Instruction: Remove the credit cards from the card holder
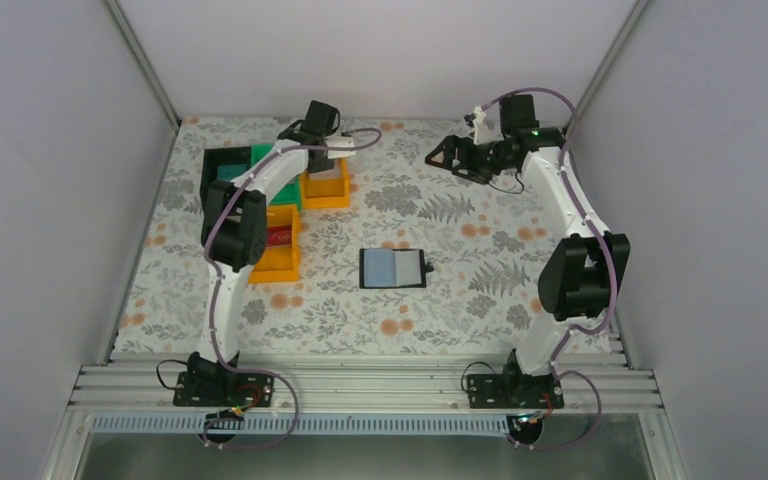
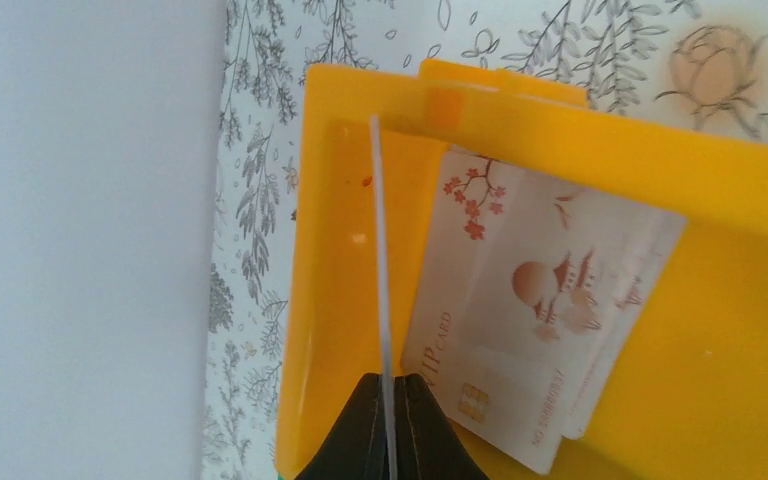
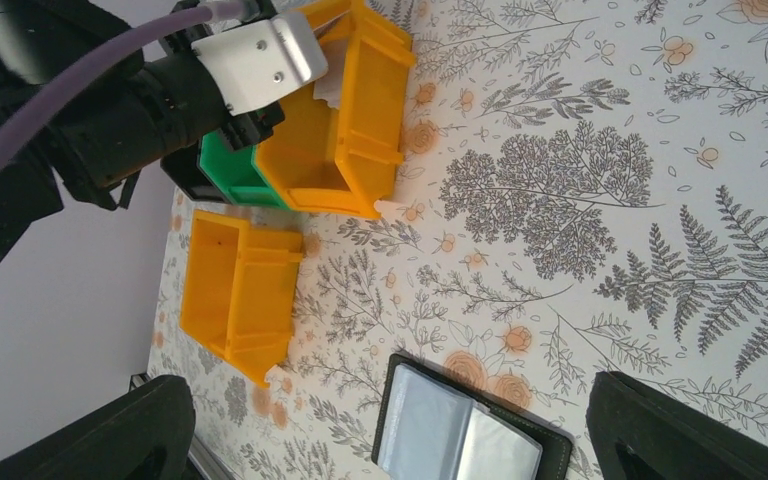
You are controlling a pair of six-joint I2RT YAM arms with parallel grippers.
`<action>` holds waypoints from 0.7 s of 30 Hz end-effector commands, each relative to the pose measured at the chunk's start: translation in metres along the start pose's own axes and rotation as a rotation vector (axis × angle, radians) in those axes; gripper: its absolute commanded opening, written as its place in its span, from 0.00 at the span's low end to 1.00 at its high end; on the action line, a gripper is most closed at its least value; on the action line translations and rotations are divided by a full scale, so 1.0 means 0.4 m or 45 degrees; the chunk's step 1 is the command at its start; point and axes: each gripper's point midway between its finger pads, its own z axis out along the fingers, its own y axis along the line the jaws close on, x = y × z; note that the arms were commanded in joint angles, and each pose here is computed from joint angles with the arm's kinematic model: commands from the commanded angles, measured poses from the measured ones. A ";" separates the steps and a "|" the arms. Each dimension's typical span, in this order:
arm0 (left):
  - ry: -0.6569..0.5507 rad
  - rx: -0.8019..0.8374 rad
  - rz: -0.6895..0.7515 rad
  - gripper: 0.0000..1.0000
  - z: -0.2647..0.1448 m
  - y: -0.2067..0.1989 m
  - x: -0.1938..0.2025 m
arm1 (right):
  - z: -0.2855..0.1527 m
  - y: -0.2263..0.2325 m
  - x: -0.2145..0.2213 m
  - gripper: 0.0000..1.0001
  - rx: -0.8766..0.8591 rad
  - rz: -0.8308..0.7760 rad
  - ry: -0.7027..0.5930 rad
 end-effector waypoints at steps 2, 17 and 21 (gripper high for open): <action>0.090 -0.050 0.058 0.02 0.039 0.001 0.017 | -0.035 0.023 -0.017 0.99 -0.014 -0.037 -0.041; 0.095 -0.048 0.029 0.45 0.049 0.022 0.003 | -0.038 0.027 -0.010 0.99 -0.031 -0.033 -0.038; -0.016 0.055 0.026 0.64 -0.001 0.016 -0.034 | -0.039 0.026 -0.005 0.99 -0.029 -0.034 -0.031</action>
